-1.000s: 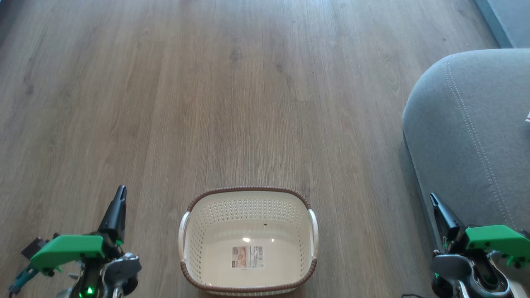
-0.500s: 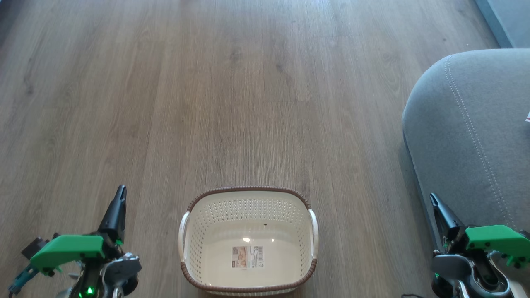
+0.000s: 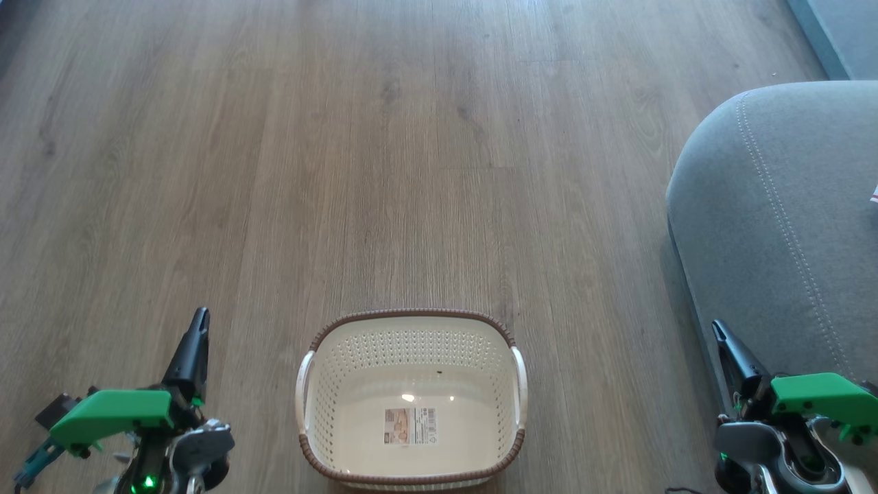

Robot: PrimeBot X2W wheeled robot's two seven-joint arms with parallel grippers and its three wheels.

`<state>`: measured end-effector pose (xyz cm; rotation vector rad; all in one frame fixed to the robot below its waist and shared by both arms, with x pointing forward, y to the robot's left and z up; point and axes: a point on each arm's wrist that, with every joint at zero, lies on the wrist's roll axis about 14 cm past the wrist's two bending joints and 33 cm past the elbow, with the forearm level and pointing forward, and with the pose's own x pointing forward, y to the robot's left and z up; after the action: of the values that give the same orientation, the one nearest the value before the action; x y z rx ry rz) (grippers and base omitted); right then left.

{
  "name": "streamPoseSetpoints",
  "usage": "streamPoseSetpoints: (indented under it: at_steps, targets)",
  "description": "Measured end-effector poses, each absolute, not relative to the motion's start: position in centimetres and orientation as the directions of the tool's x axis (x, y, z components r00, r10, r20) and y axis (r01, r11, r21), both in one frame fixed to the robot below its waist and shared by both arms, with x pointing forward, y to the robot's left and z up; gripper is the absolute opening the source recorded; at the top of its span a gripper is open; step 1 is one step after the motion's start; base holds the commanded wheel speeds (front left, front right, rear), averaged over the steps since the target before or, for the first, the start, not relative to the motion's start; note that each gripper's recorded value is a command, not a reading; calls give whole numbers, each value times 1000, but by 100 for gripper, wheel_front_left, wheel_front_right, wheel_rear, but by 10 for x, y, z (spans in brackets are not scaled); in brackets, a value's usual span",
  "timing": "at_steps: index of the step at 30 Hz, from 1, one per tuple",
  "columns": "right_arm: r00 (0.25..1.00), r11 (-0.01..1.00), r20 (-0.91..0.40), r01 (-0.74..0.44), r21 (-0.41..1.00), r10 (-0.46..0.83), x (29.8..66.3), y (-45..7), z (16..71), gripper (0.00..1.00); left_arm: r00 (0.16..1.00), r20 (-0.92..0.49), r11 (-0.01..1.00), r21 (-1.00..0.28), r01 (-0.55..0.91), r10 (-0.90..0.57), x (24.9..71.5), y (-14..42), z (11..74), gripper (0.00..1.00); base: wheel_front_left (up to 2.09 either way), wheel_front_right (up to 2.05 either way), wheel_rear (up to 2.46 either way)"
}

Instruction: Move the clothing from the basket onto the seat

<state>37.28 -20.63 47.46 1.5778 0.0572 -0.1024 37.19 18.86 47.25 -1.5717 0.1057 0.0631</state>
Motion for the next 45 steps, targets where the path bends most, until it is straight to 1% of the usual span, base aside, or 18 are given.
streamPoseSetpoints:
  at_steps: [45]
  targets:
    - [994,-10,-101,101,995,-29,373,-206,475,0,994,-107,-1,-994,-107,-27,372,189,473,0,0,0,0]
